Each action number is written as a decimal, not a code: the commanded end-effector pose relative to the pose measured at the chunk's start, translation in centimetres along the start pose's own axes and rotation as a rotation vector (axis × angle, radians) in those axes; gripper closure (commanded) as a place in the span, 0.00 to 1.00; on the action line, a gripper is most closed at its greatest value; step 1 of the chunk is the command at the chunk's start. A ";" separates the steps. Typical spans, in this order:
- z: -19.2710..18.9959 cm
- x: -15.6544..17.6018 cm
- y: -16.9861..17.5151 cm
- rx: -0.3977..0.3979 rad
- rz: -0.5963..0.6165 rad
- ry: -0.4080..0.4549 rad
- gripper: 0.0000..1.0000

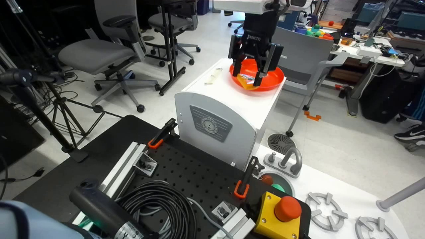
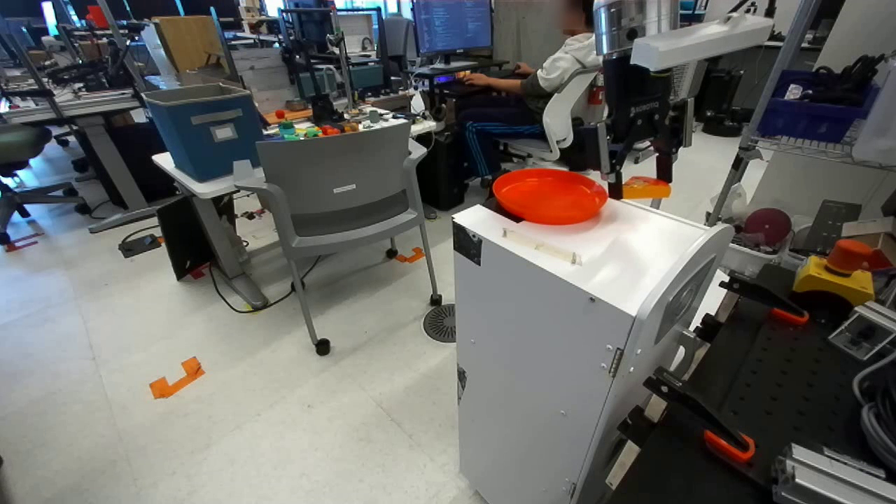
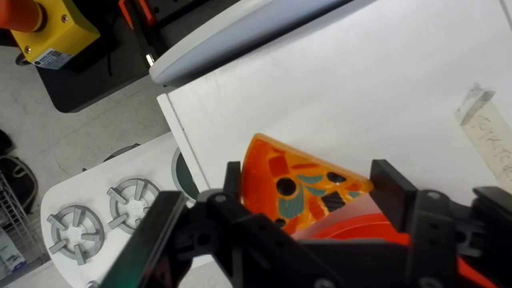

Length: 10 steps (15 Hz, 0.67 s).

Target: Remove the pizza slice from the plate

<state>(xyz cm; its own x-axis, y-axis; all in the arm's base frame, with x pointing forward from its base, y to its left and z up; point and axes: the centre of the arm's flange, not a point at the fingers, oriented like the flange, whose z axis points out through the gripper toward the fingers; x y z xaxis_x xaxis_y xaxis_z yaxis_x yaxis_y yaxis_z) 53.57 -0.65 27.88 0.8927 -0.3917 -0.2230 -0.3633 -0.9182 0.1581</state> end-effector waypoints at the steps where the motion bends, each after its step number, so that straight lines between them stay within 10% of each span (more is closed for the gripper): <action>1: 0.1 -0.9 0.5 -0.021 -0.022 -0.021 0.45; 8: 1.3 -1.2 0.6 -0.031 -0.012 -0.036 0.45; 10: 1.5 -1.3 0.6 -0.033 -0.013 -0.040 0.05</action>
<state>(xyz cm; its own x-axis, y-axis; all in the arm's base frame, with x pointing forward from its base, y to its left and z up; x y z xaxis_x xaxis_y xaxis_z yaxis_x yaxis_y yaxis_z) 52.34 -0.67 26.64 0.8817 -0.3896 -0.2663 -0.3525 -0.9189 0.1772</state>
